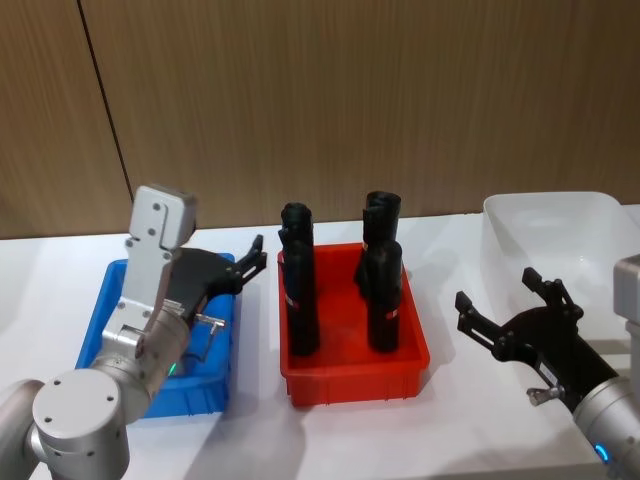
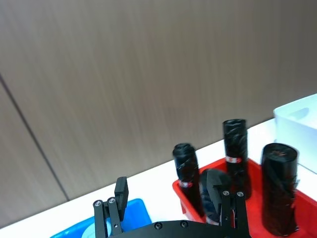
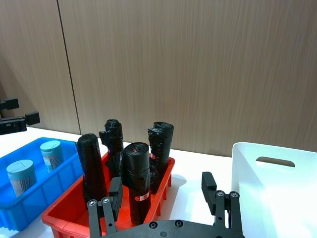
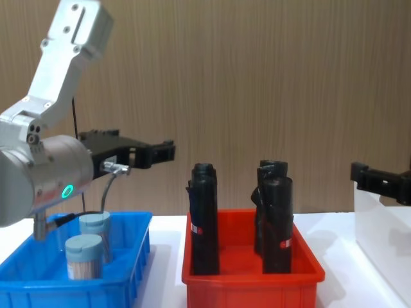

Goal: Pick the cotton swabs from the blue box and place them into the white box.

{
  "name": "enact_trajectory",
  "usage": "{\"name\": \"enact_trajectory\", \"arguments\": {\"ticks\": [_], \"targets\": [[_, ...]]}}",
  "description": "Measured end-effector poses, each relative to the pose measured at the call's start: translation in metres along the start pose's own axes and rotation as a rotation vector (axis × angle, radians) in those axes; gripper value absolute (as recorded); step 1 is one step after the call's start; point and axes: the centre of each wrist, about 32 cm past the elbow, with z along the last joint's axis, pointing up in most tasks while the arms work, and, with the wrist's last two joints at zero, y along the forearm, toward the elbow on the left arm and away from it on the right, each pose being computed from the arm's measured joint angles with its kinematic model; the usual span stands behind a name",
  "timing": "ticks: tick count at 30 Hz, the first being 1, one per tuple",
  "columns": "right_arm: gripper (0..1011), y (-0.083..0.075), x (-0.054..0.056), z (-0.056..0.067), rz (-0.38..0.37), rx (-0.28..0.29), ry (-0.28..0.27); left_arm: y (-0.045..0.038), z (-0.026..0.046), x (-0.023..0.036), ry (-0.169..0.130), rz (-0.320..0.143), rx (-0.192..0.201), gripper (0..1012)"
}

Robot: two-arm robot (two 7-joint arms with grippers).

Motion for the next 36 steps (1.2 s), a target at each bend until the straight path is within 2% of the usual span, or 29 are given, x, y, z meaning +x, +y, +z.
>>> {"name": "enact_trajectory", "arguments": {"ticks": [7,10,11,15,16,19,25,36], "targets": [[1002,0.0,0.0,0.0,0.0,0.0,0.0,-0.0012,-0.0045,0.0051,0.065,0.048,0.052,1004],[1002,0.0,0.0,0.0,0.0,0.0,0.0,-0.0007,-0.0071,0.0079,0.107,0.07,0.085,1004],[1002,0.0,0.0,0.0,0.0,0.0,0.0,-0.0007,-0.0071,0.0079,0.107,0.07,0.085,1004],[1002,0.0,0.0,0.0,0.0,0.0,0.0,0.0006,-0.0107,0.0117,0.158,0.094,0.128,1004],[1002,0.0,0.0,0.0,0.0,0.0,0.0,0.0006,-0.0107,0.0117,0.158,0.094,0.128,1004],[1002,0.0,0.0,0.0,0.0,0.0,0.0,0.0017,-0.0134,0.0151,0.19,0.106,0.156,1004],[1002,0.0,0.0,0.0,0.0,0.0,0.0,0.0036,-0.019,0.0212,0.234,0.116,0.198,1004],[1002,0.0,0.0,0.0,0.0,0.0,0.0,0.0053,-0.03,0.0306,0.275,0.126,0.256,1004]]}}
